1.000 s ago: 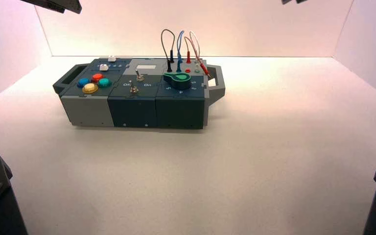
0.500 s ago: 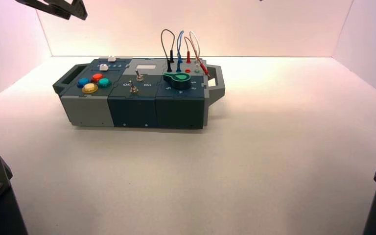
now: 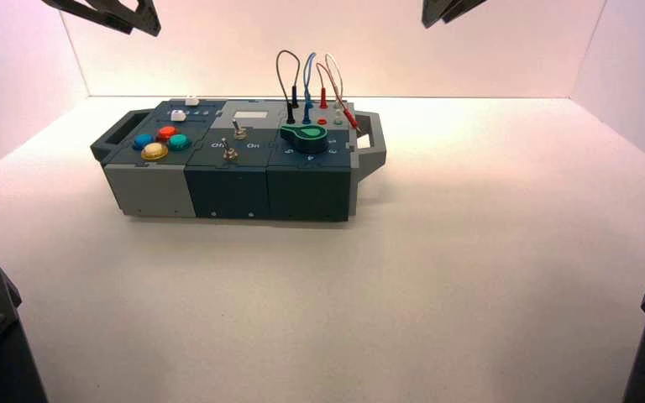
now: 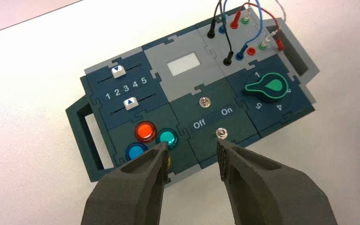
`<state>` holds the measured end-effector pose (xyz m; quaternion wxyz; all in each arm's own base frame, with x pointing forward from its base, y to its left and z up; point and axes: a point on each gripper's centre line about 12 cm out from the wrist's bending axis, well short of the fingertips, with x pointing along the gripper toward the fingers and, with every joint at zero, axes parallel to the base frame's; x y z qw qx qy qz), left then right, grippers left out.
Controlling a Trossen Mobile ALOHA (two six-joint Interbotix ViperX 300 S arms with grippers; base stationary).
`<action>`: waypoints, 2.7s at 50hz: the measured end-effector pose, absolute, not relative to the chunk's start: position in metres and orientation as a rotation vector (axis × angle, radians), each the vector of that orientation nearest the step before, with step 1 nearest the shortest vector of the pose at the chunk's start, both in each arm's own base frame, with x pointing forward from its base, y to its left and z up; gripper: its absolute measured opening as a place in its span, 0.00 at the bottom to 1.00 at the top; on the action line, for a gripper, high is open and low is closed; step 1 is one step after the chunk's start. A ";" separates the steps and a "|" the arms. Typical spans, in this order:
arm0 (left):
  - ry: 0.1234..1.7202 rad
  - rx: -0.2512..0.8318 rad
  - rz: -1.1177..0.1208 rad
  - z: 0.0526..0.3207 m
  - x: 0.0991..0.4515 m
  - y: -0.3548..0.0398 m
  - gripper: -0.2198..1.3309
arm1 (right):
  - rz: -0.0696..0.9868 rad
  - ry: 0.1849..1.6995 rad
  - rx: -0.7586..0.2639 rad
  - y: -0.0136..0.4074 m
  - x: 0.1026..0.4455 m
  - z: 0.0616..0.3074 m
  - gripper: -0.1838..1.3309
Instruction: Insert the red wire.
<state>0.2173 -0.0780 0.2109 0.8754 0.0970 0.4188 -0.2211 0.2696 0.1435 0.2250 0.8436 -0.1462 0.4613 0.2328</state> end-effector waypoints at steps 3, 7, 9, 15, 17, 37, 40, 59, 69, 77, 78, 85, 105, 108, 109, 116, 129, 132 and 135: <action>0.861 0.205 -0.455 0.211 0.220 -0.078 0.83 | 0.497 0.985 -0.318 0.146 0.272 0.221 0.67; 0.846 0.208 -0.451 0.212 0.221 -0.078 0.83 | 0.503 1.000 -0.326 0.149 0.273 0.216 0.67; 0.842 0.211 -0.449 0.212 0.222 -0.078 0.83 | 0.504 1.008 -0.329 0.150 0.273 0.214 0.67; 0.834 0.212 -0.447 0.212 0.222 -0.077 0.82 | 0.513 1.025 -0.340 0.154 0.273 0.208 0.67; 0.836 0.214 -0.447 0.211 0.222 -0.077 0.82 | 0.517 1.037 -0.346 0.156 0.274 0.204 0.67; 0.851 0.218 -0.446 0.205 0.218 -0.076 0.83 | 0.540 1.137 -0.405 0.169 0.289 0.197 0.67; 0.850 0.221 -0.445 0.205 0.218 -0.076 0.82 | 0.545 1.148 -0.414 0.173 0.293 0.195 0.67; 0.844 0.223 -0.440 0.203 0.218 -0.075 0.83 | 0.569 1.217 -0.458 0.191 0.306 0.178 0.64; 0.847 0.226 -0.440 0.202 0.218 -0.074 0.83 | 0.569 1.248 -0.484 0.196 0.314 0.175 0.64; 0.845 0.227 -0.441 0.202 0.217 -0.075 0.83 | 0.568 1.254 -0.497 0.200 0.321 0.174 0.64; 0.842 0.226 -0.439 0.203 0.217 -0.074 0.83 | 0.568 1.254 -0.497 0.201 0.322 0.175 0.64; 0.842 0.226 -0.439 0.203 0.217 -0.074 0.83 | 0.567 1.269 -0.501 0.205 0.329 0.172 0.65; 0.839 0.225 -0.438 0.204 0.217 -0.074 0.83 | 0.578 1.307 -0.529 0.215 0.340 0.159 0.68; 0.839 0.226 -0.436 0.204 0.217 -0.073 0.83 | 0.583 1.307 -0.534 0.217 0.341 0.159 0.69; 0.841 0.226 -0.437 0.203 0.217 -0.073 0.83 | 0.586 1.309 -0.539 0.218 0.341 0.158 0.69; 0.840 0.225 -0.433 0.204 0.218 -0.073 0.83 | 0.597 1.319 -0.554 0.226 0.343 0.154 0.72; 0.838 0.224 -0.432 0.204 0.218 -0.072 0.82 | 0.598 1.327 -0.555 0.230 0.350 0.150 0.72; 0.838 0.224 -0.432 0.204 0.218 -0.072 0.83 | 0.599 1.328 -0.558 0.232 0.351 0.149 0.72; 0.837 0.224 -0.432 0.204 0.218 -0.072 0.83 | 0.599 1.338 -0.561 0.232 0.351 0.146 0.72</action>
